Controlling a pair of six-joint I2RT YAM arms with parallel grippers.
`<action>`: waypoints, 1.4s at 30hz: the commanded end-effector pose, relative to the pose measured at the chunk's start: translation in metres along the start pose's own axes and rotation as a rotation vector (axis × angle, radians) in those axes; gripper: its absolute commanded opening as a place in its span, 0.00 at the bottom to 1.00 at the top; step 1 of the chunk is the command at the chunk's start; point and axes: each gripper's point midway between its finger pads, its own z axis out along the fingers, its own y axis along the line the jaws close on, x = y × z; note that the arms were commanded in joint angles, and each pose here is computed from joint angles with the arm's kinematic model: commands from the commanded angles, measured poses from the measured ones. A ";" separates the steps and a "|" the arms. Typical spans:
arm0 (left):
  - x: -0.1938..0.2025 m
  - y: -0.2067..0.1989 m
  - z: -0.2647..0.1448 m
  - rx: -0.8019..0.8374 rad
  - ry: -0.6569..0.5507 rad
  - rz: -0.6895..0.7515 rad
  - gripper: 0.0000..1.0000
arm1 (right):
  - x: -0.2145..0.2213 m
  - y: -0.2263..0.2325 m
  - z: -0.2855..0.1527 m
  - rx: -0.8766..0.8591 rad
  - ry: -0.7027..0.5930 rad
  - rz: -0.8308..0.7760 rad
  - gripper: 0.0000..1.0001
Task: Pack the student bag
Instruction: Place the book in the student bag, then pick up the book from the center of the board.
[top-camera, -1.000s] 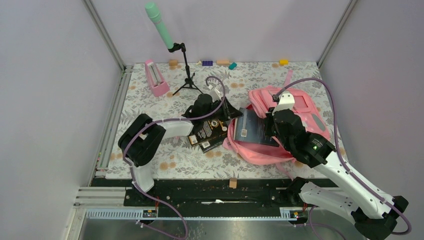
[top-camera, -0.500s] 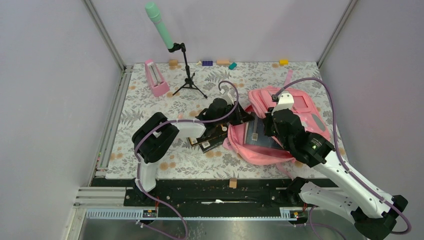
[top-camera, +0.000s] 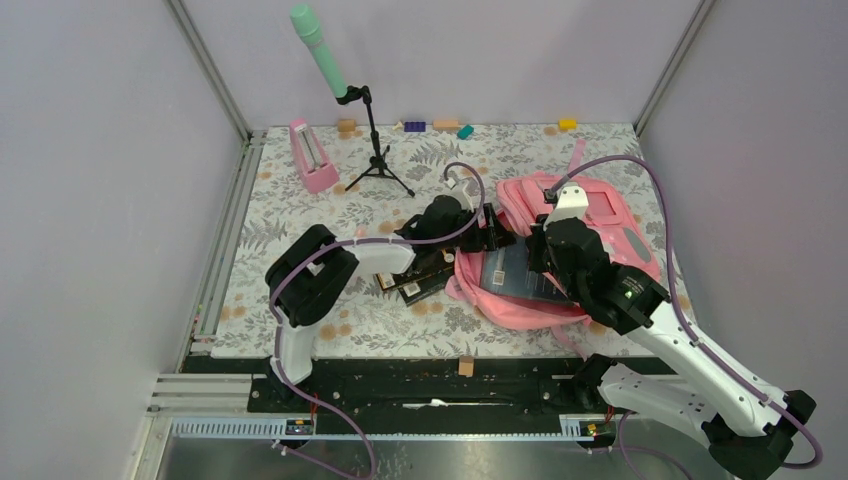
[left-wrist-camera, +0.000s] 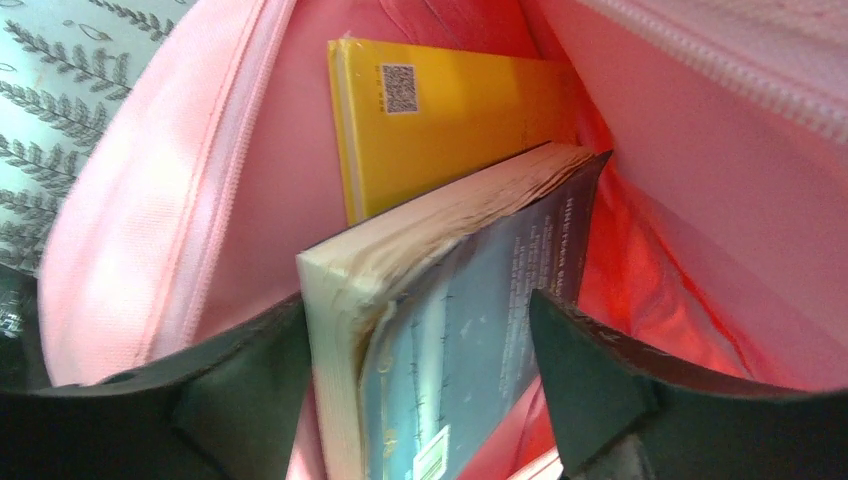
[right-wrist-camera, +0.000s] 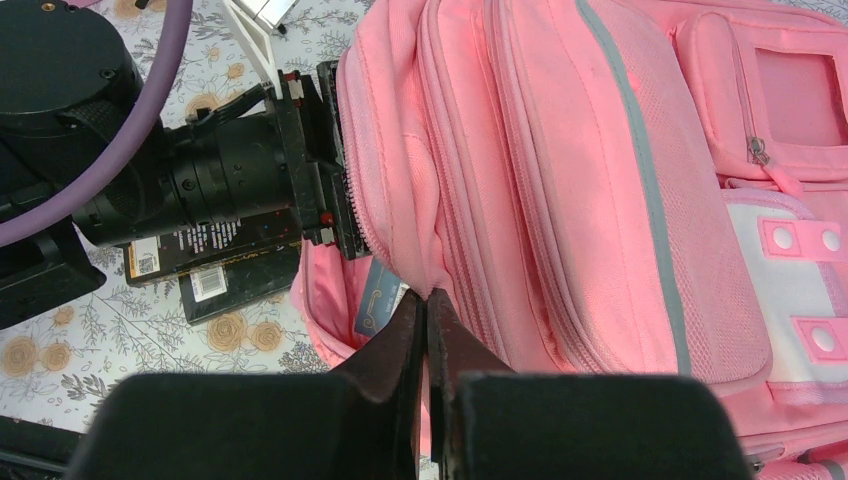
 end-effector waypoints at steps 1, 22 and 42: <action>-0.029 -0.032 -0.012 0.046 -0.071 0.087 0.93 | -0.053 0.012 -0.016 -0.059 -0.164 0.087 0.00; -0.055 -0.005 -0.134 -0.107 -0.358 0.128 0.99 | -0.050 0.007 -0.019 -0.049 -0.175 0.097 0.00; -0.023 0.115 -0.229 -0.298 -0.474 -0.205 0.99 | -0.046 0.010 -0.013 -0.044 -0.154 0.093 0.00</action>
